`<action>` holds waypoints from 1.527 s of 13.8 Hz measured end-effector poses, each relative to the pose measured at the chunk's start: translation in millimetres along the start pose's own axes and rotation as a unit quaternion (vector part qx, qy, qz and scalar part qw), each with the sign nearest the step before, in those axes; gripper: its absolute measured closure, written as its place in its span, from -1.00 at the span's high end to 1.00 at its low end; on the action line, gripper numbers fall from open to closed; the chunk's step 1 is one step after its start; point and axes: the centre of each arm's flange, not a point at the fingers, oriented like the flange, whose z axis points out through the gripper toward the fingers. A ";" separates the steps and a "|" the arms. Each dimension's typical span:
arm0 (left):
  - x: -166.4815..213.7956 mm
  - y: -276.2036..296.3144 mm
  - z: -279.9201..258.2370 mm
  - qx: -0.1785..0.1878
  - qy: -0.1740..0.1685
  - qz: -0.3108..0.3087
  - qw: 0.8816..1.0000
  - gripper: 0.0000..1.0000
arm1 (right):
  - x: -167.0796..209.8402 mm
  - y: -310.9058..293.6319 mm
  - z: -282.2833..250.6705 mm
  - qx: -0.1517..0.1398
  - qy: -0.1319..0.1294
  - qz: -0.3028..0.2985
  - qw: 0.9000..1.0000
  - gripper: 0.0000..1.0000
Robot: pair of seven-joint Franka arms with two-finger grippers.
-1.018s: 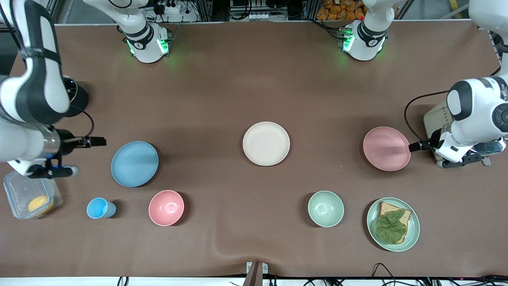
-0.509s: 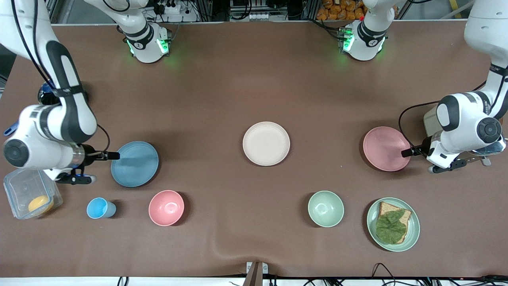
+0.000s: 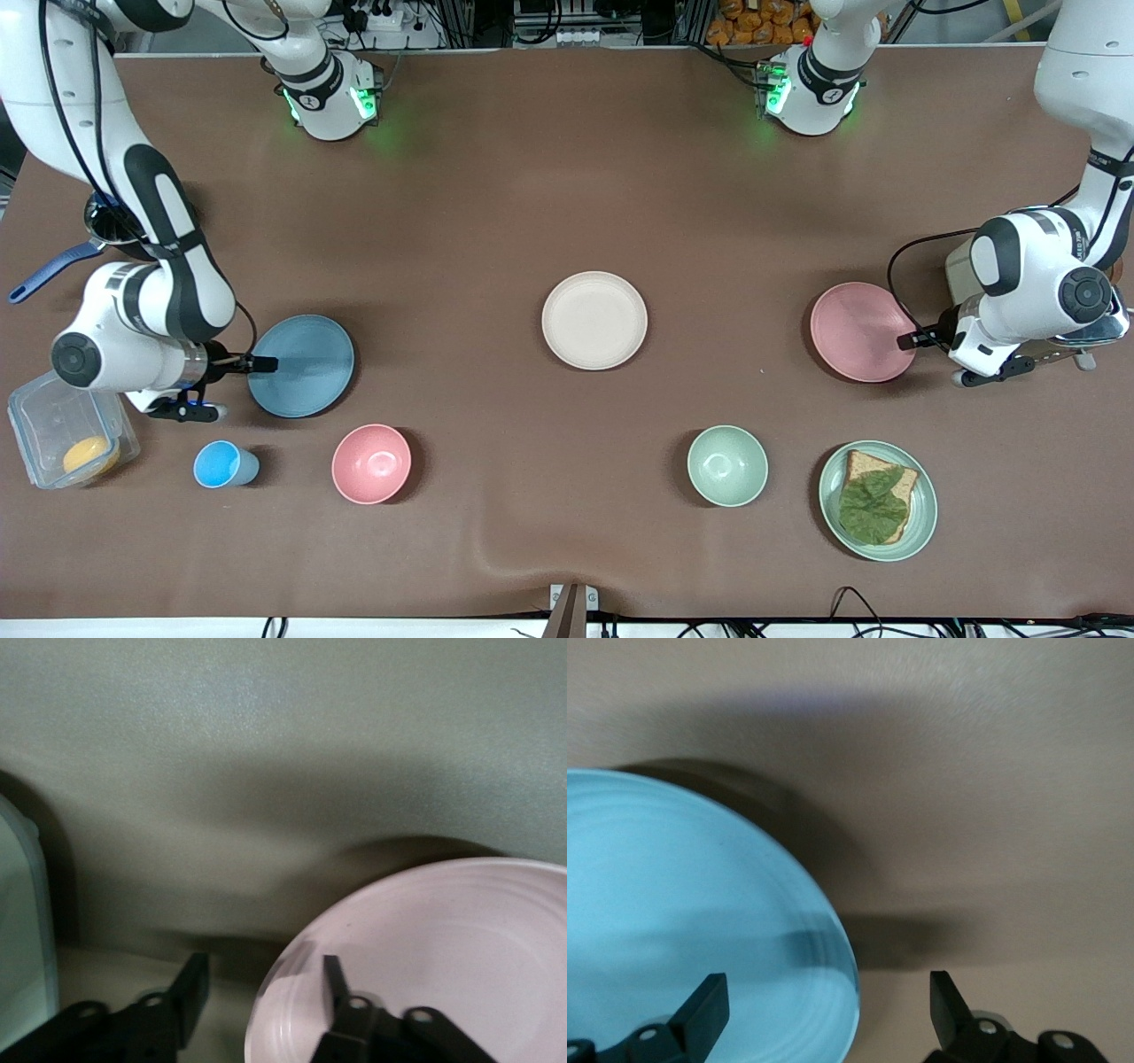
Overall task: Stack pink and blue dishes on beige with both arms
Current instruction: 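Carry the pink plate onto the beige plate with the left gripper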
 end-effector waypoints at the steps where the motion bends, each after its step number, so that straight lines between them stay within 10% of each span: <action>1: -0.2 0.4 1.7 0.000 -0.001 0.000 1.000 0.12 | 0.6 -0.2 6.0 0.001 -0.003 0.001 1.000 1.00; 6: 1.9 5.4 -0.5 -0.002 0.003 0.005 1.000 -0.78 | 0.9 -2.5 9.9 0.025 -0.005 0.016 1.000 0.82; 12: -8.0 73.7 -92.0 -0.016 0.018 0.050 0.998 -0.90 | 0.5 -1.3 8.4 0.026 -0.008 0.003 1.000 -0.59; 21: -113.6 302.1 -134.3 -0.074 -0.035 0.089 0.993 -0.90 | -1.7 -6.1 -20.9 0.032 -0.005 -0.028 0.999 -0.87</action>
